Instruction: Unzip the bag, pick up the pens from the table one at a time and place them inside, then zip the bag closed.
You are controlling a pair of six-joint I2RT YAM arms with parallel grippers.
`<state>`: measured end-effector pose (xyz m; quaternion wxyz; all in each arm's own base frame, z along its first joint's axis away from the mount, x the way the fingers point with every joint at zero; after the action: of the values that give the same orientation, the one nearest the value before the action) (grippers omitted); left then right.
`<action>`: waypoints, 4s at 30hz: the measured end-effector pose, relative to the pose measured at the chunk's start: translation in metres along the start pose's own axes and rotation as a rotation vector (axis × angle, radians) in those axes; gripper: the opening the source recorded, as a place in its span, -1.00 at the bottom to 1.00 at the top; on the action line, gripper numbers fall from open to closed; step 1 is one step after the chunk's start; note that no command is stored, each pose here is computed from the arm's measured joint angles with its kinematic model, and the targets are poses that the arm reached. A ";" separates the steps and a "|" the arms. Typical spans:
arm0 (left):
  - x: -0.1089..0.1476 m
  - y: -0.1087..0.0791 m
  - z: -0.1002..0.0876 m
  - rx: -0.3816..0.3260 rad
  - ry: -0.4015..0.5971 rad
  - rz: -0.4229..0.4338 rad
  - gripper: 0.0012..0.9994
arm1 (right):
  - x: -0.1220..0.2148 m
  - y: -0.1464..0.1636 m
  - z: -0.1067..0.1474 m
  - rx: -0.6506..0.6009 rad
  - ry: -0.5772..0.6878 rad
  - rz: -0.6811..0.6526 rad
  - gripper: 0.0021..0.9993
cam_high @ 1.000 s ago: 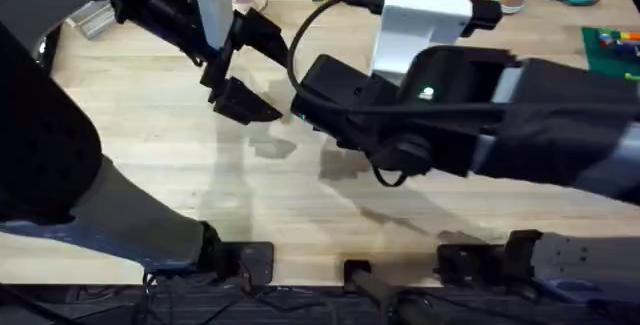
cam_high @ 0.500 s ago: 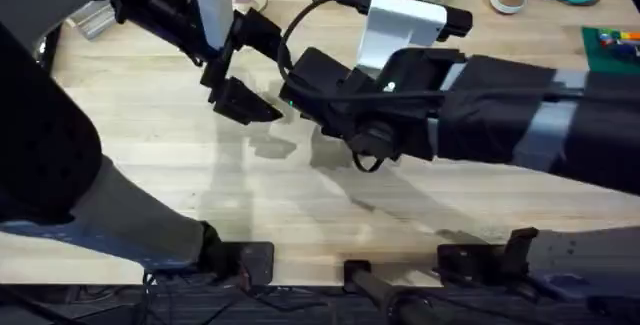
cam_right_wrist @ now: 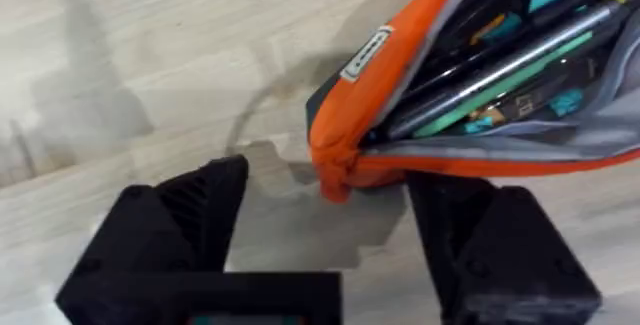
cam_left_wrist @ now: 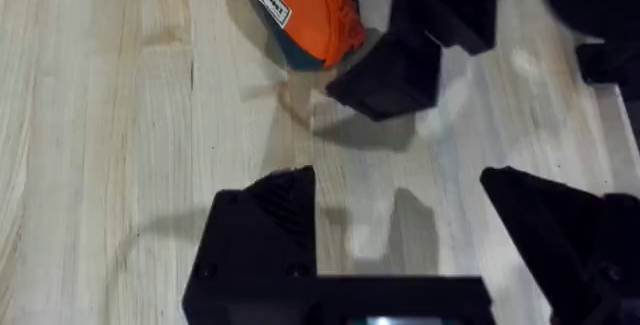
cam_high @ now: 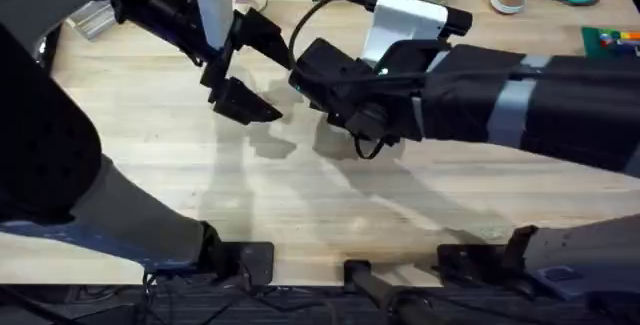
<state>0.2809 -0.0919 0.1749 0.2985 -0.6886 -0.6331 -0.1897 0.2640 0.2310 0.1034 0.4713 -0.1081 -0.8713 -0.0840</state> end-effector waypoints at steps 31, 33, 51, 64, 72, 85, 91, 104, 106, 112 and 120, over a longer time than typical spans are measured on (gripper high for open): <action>0.000 0.000 0.000 0.000 0.000 0.000 0.99 | -0.006 -0.003 0.002 -0.004 0.024 0.016 -0.94; 0.000 0.000 0.000 0.000 0.000 0.000 0.99 | -0.006 -0.003 0.002 -0.004 0.025 0.015 -0.94; 0.000 0.000 0.000 -0.001 0.000 0.000 0.99 | 0.030 -0.005 -0.017 -0.071 0.005 -0.099 -0.94; 0.000 0.000 0.000 0.000 0.000 0.000 0.99 | 0.044 -0.001 -0.058 -0.222 -0.052 -0.225 -0.94; 0.000 0.000 0.000 0.000 0.000 0.000 0.99 | 0.037 -0.002 -0.076 -0.300 -0.028 -0.269 -0.94; 0.000 0.000 0.000 0.000 0.000 0.000 0.99 | 0.035 0.001 -0.079 -0.322 0.009 -0.306 -0.94; 0.000 0.000 0.000 0.000 0.000 0.000 0.99 | 0.035 0.003 -0.075 -0.319 0.041 -0.321 -0.94; 0.000 0.000 0.000 -0.001 0.000 0.000 0.99 | 0.036 0.005 -0.071 -0.316 0.073 -0.338 -0.94; 0.000 0.000 0.000 0.000 0.000 0.000 0.99 | 0.036 0.006 -0.070 -0.315 0.079 -0.343 -0.94; 0.000 0.003 0.000 -0.013 0.001 -0.011 0.99 | 0.036 0.010 -0.066 -0.312 0.103 -0.363 -0.94; 0.000 0.009 0.001 -0.042 0.003 -0.035 0.99 | 0.036 0.010 -0.067 -0.317 0.112 -0.369 -0.94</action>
<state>0.2898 -0.0915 0.1728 0.2813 -0.6834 -0.6404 -0.2091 0.3013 0.2276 0.1705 0.4728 -0.0148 -0.8247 -0.3100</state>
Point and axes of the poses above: each hand's point on the last joint's axis, 136 mm out from that joint toward the fingers, its own x axis back along the fingers, its own y axis along the line the jaws close on, z = x × y, the point moved 2 cm from there along x, back along the fingers, and after that the axes turned 5 degrees about x, right-handed, at the moved point
